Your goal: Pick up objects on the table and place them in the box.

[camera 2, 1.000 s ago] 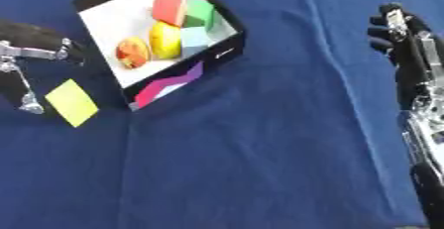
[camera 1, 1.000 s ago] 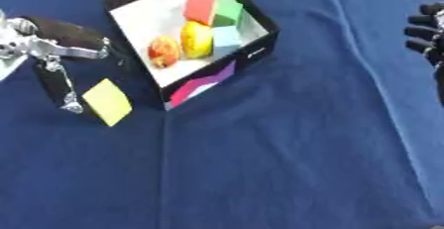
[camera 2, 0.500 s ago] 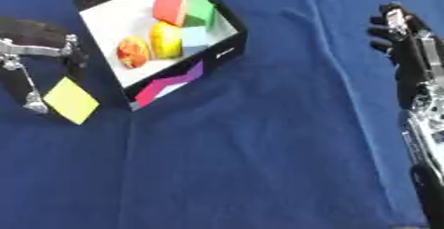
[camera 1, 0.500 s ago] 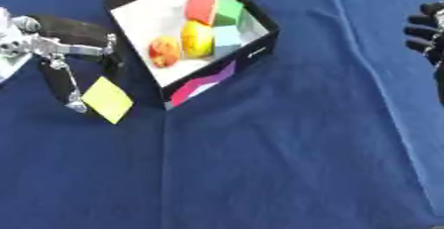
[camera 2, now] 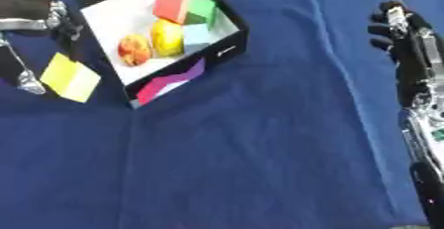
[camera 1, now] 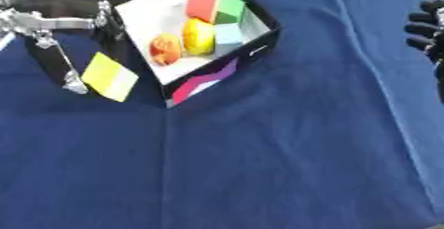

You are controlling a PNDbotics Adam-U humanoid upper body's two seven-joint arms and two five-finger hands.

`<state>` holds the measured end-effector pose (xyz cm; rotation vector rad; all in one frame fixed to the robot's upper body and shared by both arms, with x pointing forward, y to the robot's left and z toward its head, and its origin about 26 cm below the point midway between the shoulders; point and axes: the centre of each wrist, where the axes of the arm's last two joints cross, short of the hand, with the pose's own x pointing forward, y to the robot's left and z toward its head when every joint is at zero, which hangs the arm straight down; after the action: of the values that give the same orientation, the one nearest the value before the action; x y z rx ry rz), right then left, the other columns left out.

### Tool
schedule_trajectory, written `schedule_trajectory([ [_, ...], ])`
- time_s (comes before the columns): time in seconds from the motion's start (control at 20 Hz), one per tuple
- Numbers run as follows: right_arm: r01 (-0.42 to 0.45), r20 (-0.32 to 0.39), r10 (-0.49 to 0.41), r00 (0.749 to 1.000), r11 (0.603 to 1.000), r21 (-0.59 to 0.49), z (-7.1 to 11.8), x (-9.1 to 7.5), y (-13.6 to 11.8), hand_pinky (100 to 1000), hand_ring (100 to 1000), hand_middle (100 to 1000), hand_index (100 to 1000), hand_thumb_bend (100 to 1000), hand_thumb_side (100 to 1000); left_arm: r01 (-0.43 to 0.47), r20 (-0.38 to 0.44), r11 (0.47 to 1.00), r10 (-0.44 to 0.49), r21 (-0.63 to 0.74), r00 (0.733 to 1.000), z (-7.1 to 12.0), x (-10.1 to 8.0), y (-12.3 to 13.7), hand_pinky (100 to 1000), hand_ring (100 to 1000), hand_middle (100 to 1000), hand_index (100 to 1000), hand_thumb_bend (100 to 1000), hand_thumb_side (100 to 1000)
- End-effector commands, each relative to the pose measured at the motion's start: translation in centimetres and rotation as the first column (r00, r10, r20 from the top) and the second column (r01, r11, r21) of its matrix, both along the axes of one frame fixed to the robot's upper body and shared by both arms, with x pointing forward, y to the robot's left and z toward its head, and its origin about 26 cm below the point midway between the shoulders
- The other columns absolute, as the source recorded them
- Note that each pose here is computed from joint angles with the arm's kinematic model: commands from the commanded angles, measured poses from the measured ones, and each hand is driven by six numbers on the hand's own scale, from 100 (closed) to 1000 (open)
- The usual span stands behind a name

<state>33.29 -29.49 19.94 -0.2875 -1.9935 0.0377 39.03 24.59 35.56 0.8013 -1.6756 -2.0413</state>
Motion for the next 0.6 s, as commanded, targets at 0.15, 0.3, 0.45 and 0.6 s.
schedule_trajectory([
  [0.15,-0.001,0.021,0.001,1.0,1.0,-0.015,0.8,-0.2,-0.2,841,819,752,841,100,795,-0.031,0.054,0.993,0.037,-0.117,0.998,3.9,1.4,-2.1,497,492,467,527,683,100],
  [0.3,-0.01,0.021,0.011,1.0,1.0,-0.01,0.8,-0.2,0.0,841,819,752,841,100,793,-0.051,0.046,0.984,0.06,-0.173,0.997,3.7,4.2,-4.5,493,486,464,525,651,100],
  [0.45,-0.021,0.022,0.021,1.0,1.0,-0.005,0.8,-0.1,0.2,841,819,752,841,100,794,-0.089,0.041,0.973,0.1,-0.212,0.994,2.3,6.5,-6.1,502,489,467,528,632,100],
  [0.6,-0.035,0.026,0.035,0.999,0.999,-0.002,0.9,0.0,0.5,841,819,752,841,100,792,-0.151,0.037,0.96,0.164,-0.236,0.986,0.5,8.2,-7.1,517,494,469,534,613,100],
])
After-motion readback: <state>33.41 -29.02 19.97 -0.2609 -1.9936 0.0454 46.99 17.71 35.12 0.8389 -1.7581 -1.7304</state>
